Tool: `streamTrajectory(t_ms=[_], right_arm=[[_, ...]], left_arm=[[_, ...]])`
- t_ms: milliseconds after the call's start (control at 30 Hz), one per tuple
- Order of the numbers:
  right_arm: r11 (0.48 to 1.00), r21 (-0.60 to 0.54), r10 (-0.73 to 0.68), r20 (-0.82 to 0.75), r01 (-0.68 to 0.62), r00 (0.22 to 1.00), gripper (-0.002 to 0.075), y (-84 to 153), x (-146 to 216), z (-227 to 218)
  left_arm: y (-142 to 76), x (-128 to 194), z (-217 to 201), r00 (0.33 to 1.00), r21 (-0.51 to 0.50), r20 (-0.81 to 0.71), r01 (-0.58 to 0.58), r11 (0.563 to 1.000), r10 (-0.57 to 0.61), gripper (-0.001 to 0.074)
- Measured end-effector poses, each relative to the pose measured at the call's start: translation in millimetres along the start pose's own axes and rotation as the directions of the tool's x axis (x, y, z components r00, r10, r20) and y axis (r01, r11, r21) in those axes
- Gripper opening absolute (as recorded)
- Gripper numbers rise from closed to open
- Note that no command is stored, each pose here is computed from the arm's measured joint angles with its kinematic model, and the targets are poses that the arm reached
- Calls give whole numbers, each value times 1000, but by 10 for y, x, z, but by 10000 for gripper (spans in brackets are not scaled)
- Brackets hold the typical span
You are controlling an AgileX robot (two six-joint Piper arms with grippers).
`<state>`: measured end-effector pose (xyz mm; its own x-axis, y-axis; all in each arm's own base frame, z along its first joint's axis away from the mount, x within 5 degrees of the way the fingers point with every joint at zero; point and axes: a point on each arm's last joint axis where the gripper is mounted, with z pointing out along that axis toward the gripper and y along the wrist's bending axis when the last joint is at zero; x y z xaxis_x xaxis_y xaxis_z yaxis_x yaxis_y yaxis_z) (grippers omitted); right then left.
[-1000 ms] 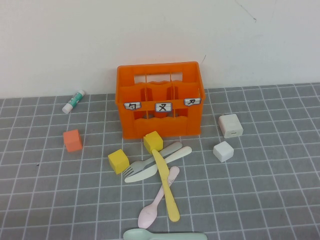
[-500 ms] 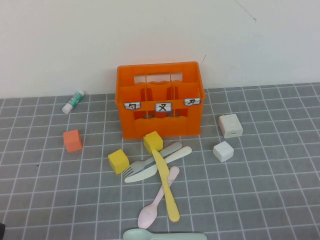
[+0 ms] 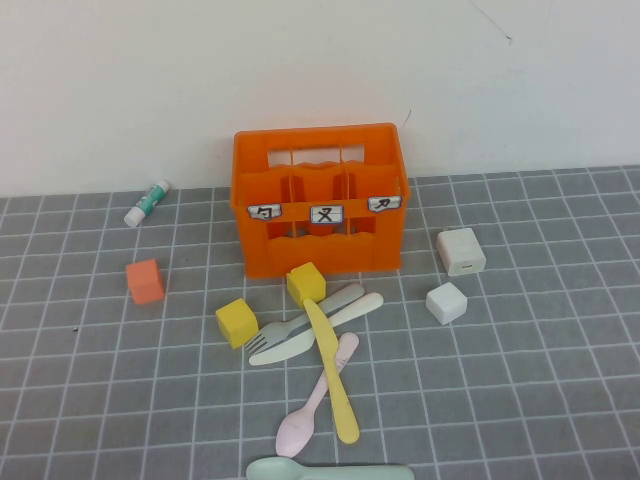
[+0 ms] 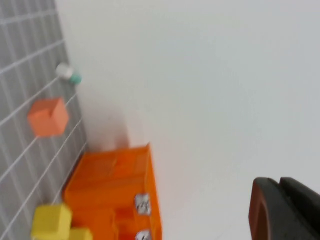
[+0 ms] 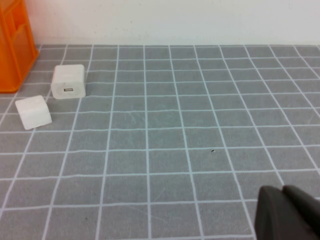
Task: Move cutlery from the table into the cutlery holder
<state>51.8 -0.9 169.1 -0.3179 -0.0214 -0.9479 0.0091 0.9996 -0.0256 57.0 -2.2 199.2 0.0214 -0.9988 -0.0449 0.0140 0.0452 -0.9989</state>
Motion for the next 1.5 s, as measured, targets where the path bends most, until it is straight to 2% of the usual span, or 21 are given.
streamTrajectory(t_ms=[100, 233, 333, 400, 467, 533, 633, 700, 800, 933, 1000, 1133, 1300, 1500], right_arm=[[1000, 0, 0, 0, 0, 1000, -3, 0, 0, 0], [1000, 0, 0, 0, 0, 1000, -3, 0, 0, 0], [1000, 0, 0, 0, 0, 1000, -3, 0, 0, 0], [1000, 0, 0, 0, 0, 1000, -3, 0, 0, 0], [1000, 0, 0, 0, 0, 1000, -3, 0, 0, 0], [1000, 0, 0, 0, 0, 1000, -3, 0, 0, 0], [1000, 0, 0, 0, 0, 1000, -3, 0, 0, 0], [1000, 0, 0, 0, 0, 1000, -3, 0, 0, 0], [1000, 0, 0, 0, 0, 1000, -3, 0, 0, 0], [1000, 0, 0, 0, 0, 1000, -3, 0, 0, 0], [1000, 0, 0, 0, 0, 1000, -3, 0, 0, 0], [1000, 0, 0, 0, 0, 1000, -3, 0, 0, 0], [1000, 0, 0, 0, 0, 1000, -3, 0, 0, 0], [1000, 0, 0, 0, 0, 1000, -3, 0, 0, 0]], left_arm=[[-12, -17, 0, 1000, 12, 19, -25, 1000, 24, -1], [1, 11, 0, 988, 1, -12, -154, 988, 154, -1], [-37, 39, -7, 953, 13, -42, -301, 954, 301, -1], [-209, 44, -32, 904, 64, -28, -423, 904, 426, -1], [-417, 44, -56, 813, 104, 3, -580, 808, 583, -1], [-642, 64, -55, 665, 127, 5, -741, 659, 747, -1], [-918, 124, 1, 433, 173, -58, -883, 437, 899, -1], [-1104, 154, 90, 305, 210, -118, -922, 324, 945, -1], [-1310, 180, 277, 138, 266, -247, -942, 204, 959, -1], [-1493, 181, 575, -103, 376, -423, -924, 71, 900, -1], [-1542, 179, 714, -204, 438, -478, -899, 31, 854, -1], [-1666, 218, 977, -328, 516, -494, -856, -32, 805, -1], [-1726, 349, 1195, -433, 568, -499, -817, -94, 751, -1], [-1552, 746, 1468, -577, 631, -540, -759, -159, 613, -1]])
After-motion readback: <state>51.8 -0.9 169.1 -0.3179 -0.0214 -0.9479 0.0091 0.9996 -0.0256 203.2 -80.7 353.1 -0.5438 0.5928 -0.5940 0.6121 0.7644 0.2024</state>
